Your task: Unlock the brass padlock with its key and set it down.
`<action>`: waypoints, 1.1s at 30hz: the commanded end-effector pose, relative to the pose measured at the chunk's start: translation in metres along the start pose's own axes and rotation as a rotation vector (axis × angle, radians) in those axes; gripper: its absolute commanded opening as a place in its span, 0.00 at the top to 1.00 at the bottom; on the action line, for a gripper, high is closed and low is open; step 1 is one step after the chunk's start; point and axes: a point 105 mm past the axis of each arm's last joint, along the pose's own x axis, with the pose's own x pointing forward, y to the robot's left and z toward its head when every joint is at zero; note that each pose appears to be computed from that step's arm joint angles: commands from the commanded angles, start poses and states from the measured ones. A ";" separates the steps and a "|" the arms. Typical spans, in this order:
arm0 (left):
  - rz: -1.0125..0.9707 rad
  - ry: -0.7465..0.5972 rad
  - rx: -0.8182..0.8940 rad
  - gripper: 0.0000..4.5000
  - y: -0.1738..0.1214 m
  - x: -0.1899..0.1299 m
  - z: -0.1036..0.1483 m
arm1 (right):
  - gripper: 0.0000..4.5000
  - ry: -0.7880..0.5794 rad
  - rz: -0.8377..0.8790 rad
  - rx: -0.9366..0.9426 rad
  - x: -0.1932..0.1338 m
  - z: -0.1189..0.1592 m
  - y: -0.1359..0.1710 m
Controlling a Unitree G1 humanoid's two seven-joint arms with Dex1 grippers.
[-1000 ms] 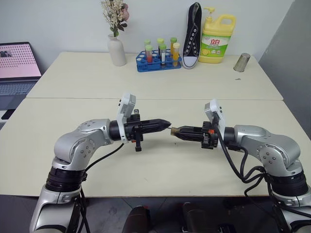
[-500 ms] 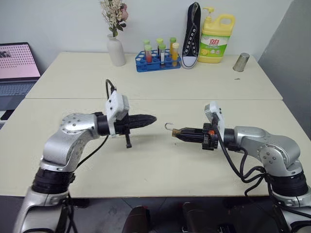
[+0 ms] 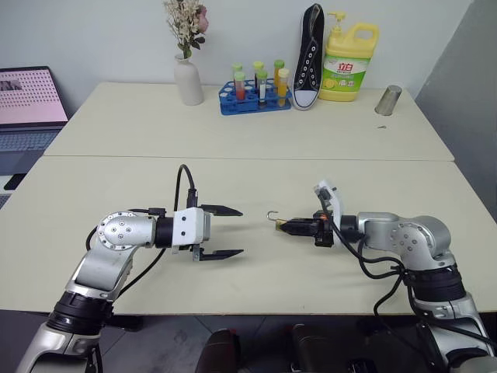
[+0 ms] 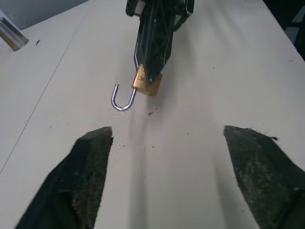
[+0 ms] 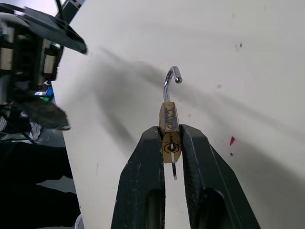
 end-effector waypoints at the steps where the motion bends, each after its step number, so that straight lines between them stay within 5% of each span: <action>1: -0.007 -0.035 0.012 0.00 -0.001 0.001 0.010 | 0.96 0.017 -0.015 -0.012 0.001 0.003 -0.002; 11: -0.020 -0.034 -0.013 0.00 -0.005 0.005 -0.002 | 0.96 0.105 -0.043 0.068 0.003 -0.015 -0.015; 18: -0.030 -0.041 -0.160 0.00 -0.007 0.004 -0.008 | 0.44 0.156 -0.135 -0.010 -0.019 -0.024 -0.029; 21: -0.037 -0.018 -0.245 0.00 -0.010 0.004 -0.013 | 0.22 0.194 -0.240 -0.236 -0.036 -0.032 -0.038; 24: 0.002 -0.005 -0.252 0.00 -0.005 0.006 -0.012 | 0.02 0.127 -0.211 -0.242 -0.041 -0.030 -0.027; 33: -0.004 0.057 -0.244 0.00 0.001 0.003 -0.007 | 0.02 -0.034 -0.175 -0.648 -0.078 0.000 0.024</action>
